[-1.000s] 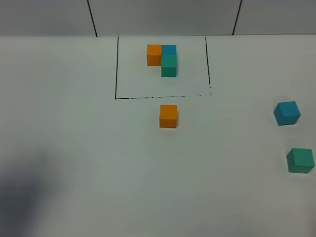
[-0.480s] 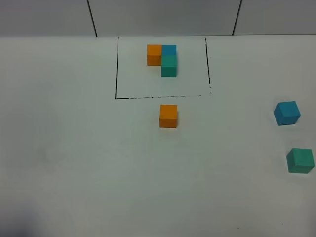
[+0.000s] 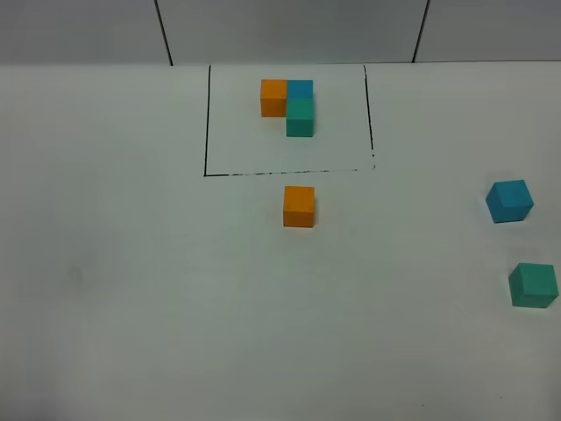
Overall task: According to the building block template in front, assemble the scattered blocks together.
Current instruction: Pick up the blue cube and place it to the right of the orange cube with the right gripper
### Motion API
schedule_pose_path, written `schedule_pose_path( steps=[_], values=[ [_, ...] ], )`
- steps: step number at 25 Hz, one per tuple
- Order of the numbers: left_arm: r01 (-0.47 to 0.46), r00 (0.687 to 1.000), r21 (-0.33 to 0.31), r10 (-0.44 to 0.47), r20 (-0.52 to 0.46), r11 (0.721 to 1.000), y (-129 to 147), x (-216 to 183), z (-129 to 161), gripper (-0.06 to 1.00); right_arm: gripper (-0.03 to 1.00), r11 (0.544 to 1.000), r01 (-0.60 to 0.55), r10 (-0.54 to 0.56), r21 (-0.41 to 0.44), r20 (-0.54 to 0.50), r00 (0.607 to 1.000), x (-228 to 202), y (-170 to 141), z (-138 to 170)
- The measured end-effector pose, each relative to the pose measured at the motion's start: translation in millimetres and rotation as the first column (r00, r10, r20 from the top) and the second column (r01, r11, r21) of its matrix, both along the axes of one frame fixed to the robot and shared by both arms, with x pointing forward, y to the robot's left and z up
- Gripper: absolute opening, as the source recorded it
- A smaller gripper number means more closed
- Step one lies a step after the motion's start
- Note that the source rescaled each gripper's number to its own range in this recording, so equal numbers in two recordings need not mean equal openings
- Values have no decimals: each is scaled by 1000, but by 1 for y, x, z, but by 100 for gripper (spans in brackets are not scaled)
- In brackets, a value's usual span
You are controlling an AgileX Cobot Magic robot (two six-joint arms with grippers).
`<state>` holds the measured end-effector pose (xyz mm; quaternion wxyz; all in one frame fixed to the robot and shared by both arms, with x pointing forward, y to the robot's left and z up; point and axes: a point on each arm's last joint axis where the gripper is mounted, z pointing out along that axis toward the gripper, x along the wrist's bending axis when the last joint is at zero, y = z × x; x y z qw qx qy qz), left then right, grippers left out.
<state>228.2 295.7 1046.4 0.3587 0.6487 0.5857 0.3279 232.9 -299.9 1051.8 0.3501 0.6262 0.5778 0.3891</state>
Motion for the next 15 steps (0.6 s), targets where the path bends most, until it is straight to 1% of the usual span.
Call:
schedule_pose_path(
  steps=[15],
  values=[
    [-7, 1000, -11, 7, -1, 1000, 0, 0, 0, 69, 77, 1000, 0, 0, 0, 0, 1000, 0, 0, 0]
  ],
)
